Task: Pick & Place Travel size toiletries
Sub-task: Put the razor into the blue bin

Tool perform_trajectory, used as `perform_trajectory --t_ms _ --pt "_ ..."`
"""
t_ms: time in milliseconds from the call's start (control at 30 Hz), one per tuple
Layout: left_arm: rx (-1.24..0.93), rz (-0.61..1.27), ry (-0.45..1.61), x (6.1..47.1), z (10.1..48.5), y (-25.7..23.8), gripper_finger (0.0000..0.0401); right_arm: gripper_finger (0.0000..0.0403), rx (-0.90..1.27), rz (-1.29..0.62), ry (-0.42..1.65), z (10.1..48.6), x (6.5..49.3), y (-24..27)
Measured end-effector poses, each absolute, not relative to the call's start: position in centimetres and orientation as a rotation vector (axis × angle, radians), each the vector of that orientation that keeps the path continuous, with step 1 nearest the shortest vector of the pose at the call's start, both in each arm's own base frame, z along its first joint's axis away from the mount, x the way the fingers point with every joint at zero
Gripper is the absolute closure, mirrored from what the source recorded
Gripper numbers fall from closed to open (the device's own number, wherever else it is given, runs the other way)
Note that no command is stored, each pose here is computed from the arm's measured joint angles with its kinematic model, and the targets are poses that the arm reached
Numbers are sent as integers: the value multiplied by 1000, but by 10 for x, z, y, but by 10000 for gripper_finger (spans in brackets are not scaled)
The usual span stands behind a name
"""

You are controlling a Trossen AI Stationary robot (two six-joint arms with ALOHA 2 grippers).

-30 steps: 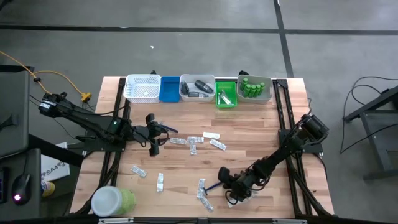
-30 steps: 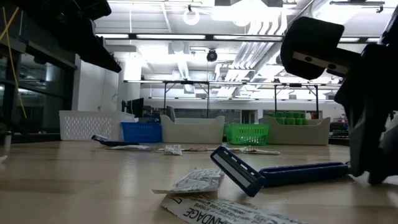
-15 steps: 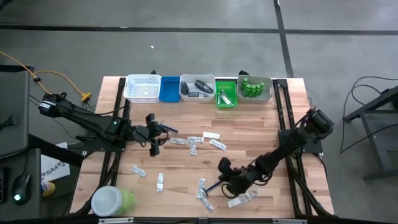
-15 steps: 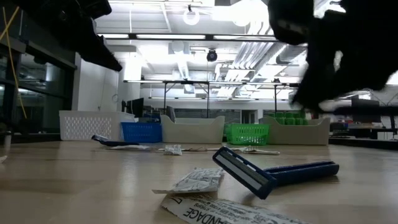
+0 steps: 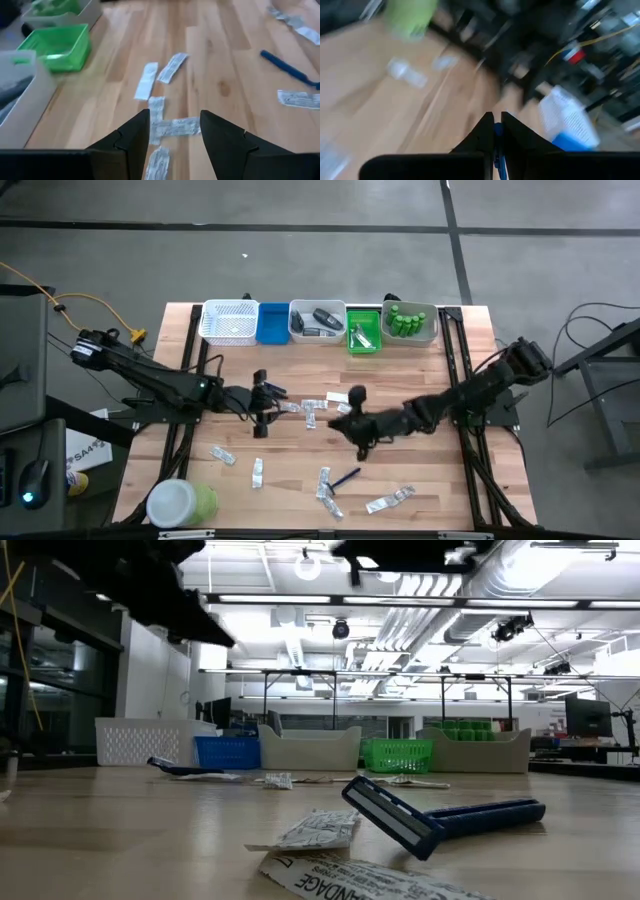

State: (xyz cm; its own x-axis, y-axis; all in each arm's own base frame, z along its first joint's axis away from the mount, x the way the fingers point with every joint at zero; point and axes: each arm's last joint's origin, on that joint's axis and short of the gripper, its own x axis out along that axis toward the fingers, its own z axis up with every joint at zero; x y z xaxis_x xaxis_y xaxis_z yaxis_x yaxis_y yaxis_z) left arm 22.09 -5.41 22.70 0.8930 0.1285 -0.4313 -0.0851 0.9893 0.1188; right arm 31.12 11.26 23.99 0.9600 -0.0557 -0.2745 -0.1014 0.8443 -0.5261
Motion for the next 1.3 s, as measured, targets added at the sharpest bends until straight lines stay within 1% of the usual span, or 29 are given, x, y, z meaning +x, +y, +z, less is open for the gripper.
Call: perform_trajectory --t_ms 133,300,400,500,667,833,1033,1300 --pt "114 60 333 237 229 -60 228 393 -569 -52 134 257 321 96" --pt "154 51 174 250 236 -64 228 393 -551 -116 -33 275 325 83" --pt "215 53 131 254 238 -65 228 393 -437 -212 -114 284 325 76" --pt "365 39 100 256 240 -66 228 393 -262 -288 -172 290 325 66" --pt "733 12 80 259 239 -67 228 393 -10 -325 -206 290 329 46" --pt "961 13 60 260 240 -68 228 393 105 -354 -225 289 331 31" --pt "1093 108 2 260 250 -66 228 393 195 -356 -234 285 334 25" --pt "1252 107 19 260 249 -66 228 393 263 -347 -206 266 345 22"
